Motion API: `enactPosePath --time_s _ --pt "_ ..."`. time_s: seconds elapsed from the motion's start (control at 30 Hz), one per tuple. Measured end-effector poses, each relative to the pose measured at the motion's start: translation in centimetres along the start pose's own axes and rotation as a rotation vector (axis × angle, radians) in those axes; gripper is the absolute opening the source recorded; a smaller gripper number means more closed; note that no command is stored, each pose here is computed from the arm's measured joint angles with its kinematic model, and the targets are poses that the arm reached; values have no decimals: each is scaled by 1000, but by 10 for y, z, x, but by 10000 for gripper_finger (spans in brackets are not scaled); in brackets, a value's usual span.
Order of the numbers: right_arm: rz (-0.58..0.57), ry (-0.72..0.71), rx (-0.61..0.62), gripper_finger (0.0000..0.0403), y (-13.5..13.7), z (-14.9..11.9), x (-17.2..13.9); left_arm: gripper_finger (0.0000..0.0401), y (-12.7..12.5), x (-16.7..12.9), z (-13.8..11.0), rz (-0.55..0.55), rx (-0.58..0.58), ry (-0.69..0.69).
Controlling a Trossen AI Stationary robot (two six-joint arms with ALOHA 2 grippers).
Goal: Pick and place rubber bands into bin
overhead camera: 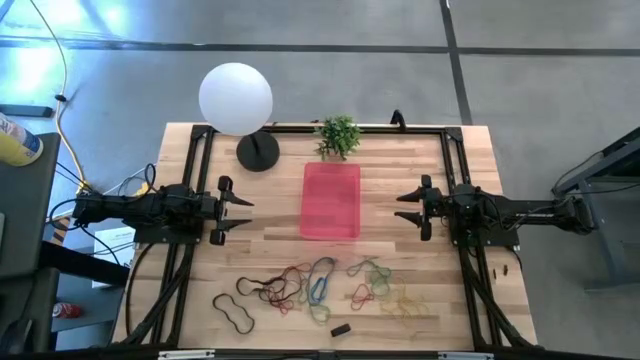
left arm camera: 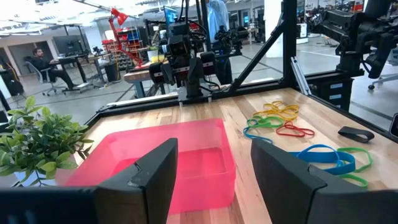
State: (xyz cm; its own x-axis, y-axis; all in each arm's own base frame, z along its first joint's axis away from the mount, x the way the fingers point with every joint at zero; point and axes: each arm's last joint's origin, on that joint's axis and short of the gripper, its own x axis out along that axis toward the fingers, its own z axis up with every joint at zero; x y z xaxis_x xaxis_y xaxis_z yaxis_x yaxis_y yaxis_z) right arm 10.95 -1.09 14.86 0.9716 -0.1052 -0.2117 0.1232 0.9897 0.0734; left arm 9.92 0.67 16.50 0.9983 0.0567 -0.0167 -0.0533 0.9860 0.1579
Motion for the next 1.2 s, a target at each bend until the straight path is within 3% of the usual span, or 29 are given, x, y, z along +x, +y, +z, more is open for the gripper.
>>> enactPosePath --time_s 0.37,0.5,0.7,0.93,1.03,1.2 --pt "0 0 0 204 0 0 0 195 0 0 2 -3 -23 -17" --pt "0 0 0 204 0 0 0 194 -1 0 3 -67 -201 -34" --pt "0 -1 0 204 0 0 0 194 -2 0 5 -89 -568 -36" --pt "-8 -24 17 204 0 2 0 193 -1 0 4 -58 -614 -32" --pt "31 -136 255 204 1 13 -1 193 2 0 1 42 -619 -23" --pt "88 -302 632 204 1 29 -5 193 4 0 1 144 -425 -24"
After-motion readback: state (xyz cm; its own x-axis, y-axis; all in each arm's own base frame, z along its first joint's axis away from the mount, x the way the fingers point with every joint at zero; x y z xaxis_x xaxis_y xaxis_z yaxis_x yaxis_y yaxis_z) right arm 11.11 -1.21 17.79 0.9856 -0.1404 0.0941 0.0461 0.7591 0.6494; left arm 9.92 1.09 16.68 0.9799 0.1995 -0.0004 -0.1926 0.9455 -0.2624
